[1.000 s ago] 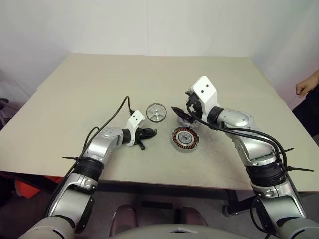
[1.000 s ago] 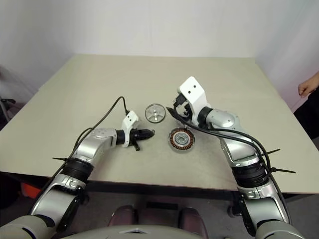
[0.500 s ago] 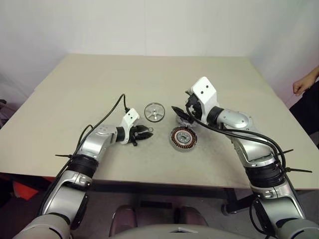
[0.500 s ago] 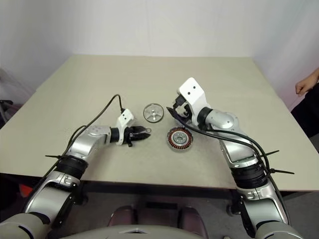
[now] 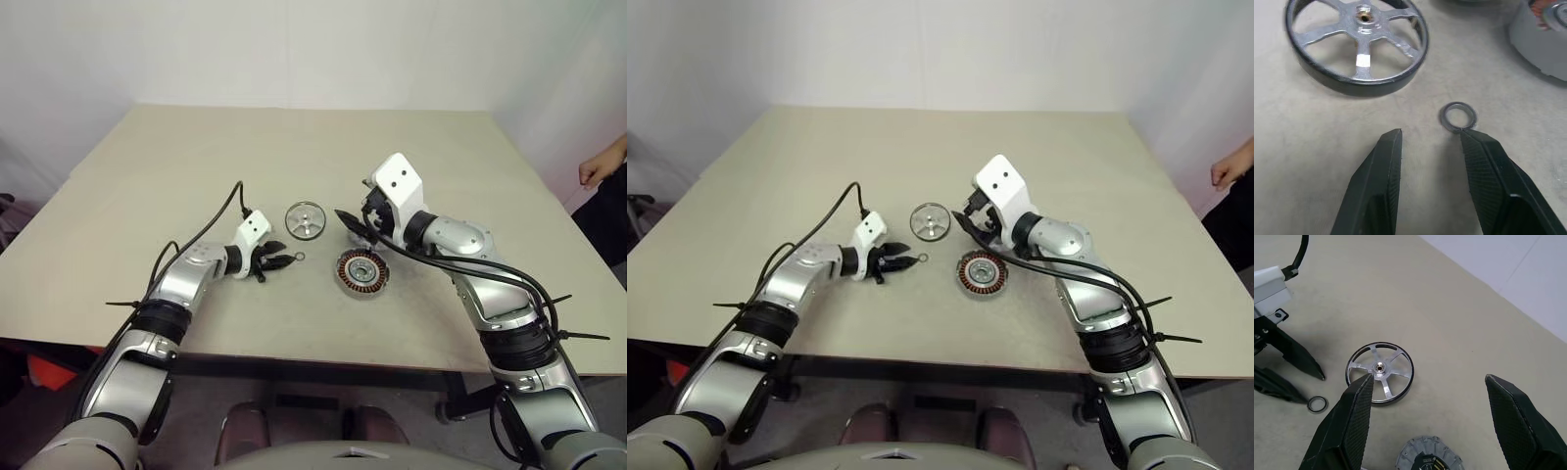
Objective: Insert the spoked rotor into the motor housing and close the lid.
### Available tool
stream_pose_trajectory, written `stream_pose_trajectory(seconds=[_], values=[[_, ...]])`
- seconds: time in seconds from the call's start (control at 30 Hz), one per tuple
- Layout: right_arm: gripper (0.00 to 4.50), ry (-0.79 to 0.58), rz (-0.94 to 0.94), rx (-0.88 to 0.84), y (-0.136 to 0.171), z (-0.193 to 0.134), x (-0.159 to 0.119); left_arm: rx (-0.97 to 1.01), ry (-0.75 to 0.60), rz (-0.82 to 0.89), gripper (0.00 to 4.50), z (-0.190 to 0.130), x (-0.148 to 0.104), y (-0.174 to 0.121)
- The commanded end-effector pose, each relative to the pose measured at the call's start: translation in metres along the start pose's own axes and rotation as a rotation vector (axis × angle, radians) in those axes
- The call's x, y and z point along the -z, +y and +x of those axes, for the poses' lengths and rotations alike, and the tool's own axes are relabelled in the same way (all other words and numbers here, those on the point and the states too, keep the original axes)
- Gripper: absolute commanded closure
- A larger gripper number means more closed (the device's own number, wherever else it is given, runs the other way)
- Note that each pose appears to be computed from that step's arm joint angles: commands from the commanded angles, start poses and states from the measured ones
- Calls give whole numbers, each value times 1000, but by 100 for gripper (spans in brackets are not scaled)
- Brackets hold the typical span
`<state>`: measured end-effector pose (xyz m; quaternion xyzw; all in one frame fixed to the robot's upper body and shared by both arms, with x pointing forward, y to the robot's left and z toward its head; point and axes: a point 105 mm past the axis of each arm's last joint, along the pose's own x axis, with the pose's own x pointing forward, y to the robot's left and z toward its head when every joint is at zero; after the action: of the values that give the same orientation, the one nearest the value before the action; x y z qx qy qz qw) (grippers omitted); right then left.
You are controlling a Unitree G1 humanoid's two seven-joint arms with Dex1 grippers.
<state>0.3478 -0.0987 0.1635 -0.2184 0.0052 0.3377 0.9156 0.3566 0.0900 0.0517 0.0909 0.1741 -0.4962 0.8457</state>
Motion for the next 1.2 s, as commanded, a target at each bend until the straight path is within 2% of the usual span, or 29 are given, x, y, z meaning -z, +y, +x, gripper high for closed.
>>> stream_pose_trajectory(seconds=[0.03, 0.1, 0.27, 0.43, 0.93, 0.97, 1.0, 1.13, 1.2], values=[[40, -32, -36, 18, -5, -2, -10, 49, -35, 40, 232, 1, -14, -7], [40, -30, -37, 19, -5, -2, -10, 51, -23, 45, 189, -1, -13, -5], [40, -30, -39, 20, -6, -3, -10, -54, -1, 88, 26, -1, -12, 11], [40, -32, -38, 22, -6, -3, -11, -35, 0, 120, 26, 9, -15, 3], [40, -33, -35, 30, -8, -1, -12, 15, 60, 133, 26, 28, -2, -12], [40, -33, -35, 31, -8, -1, -12, 14, 57, 118, 45, 29, -2, -13], [40, -33, -35, 33, -8, -1, -12, 14, 55, 104, 45, 30, -2, -13], [40, -33, -34, 37, -10, -1, -11, 2, 59, 84, 164, 30, -1, -12], [40, -32, -35, 40, -11, -1, -11, -10, 61, 86, 164, 29, -1, -10]])
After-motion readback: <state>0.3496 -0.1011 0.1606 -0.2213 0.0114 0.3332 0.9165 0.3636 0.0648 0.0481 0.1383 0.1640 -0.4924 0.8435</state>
